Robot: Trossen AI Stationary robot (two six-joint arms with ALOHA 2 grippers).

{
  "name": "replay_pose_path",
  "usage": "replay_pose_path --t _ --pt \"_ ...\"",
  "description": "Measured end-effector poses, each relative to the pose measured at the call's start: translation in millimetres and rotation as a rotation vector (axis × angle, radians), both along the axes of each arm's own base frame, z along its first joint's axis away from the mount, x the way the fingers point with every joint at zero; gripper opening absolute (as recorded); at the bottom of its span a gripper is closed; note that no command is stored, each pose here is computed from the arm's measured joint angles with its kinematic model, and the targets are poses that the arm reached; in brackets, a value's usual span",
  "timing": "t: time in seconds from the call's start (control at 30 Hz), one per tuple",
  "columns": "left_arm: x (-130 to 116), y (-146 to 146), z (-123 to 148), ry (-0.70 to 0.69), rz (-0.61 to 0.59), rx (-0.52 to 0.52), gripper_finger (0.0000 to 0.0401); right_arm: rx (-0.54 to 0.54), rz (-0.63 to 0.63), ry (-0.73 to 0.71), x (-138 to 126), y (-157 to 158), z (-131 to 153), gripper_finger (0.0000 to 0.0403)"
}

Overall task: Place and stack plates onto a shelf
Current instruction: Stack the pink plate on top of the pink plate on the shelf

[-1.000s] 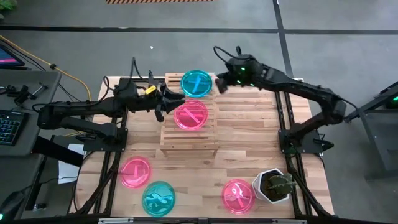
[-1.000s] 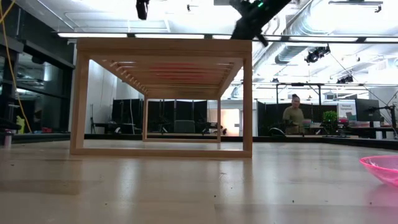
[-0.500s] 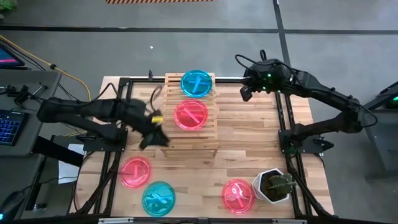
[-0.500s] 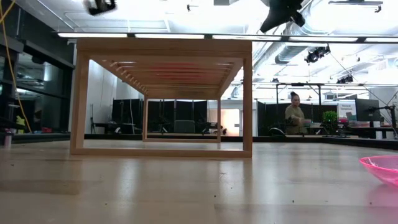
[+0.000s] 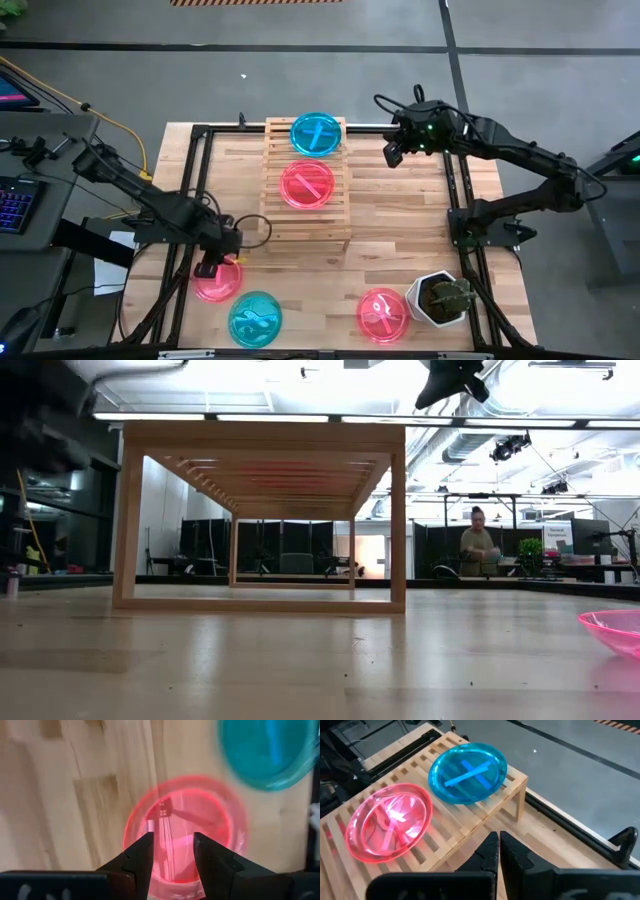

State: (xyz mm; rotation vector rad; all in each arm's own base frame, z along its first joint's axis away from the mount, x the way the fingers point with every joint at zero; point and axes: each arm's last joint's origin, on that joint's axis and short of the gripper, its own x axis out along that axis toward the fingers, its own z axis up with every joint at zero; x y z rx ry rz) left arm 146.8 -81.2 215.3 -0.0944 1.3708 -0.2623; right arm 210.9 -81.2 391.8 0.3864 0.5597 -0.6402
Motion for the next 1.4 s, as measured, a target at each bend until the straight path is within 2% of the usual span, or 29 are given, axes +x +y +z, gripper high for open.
replay_pose_path --t 0.13,0.2,0.27,0.43,0.57,0.73,0.9,1.23,1.33,1.4 --pt "-9 5 -33 0.04 -0.033 0.027 0.0127 0.018 -0.007 -0.004 3 2 -2 0.0" --pt "-10 6 -41 0.033 -0.01 0.032 0.0127 0.03 -0.017 -0.009 4 1 -2 0.0" --pt "-9 5 -42 0.013 0.01 0.033 0.0127 0.039 -0.024 -0.004 5 1 -4 0.0" --pt "-9 8 -46 -0.021 0.08 0.137 0.0127 0.049 -0.032 -0.005 8 0 -5 0.0" --pt "-6 7 -50 -0.016 0.095 0.153 0.0127 0.058 -0.036 0.007 11 -1 -8 0.0" --pt "3 0 -58 -0.013 0.04 0.119 0.0127 0.059 -0.03 0.028 15 -1 -12 0.0" --pt "12 -5 -73 0.018 -0.002 0.142 0.0127 0.062 -0.023 0.043 18 -1 -14 0.0" --pt "17 -9 -82 0.062 -0.078 0.123 0.0126 0.061 -0.016 0.061 20 -1 -17 0.0" --pt "17 -9 -82 0.06 -0.084 0.123 0.0115 0.061 -0.016 0.061 20 -1 -17 0.0" --pt "17 -9 -82 0.059 -0.083 0.122 0.0093 0.061 -0.016 0.062 20 -1 -17 0.0"
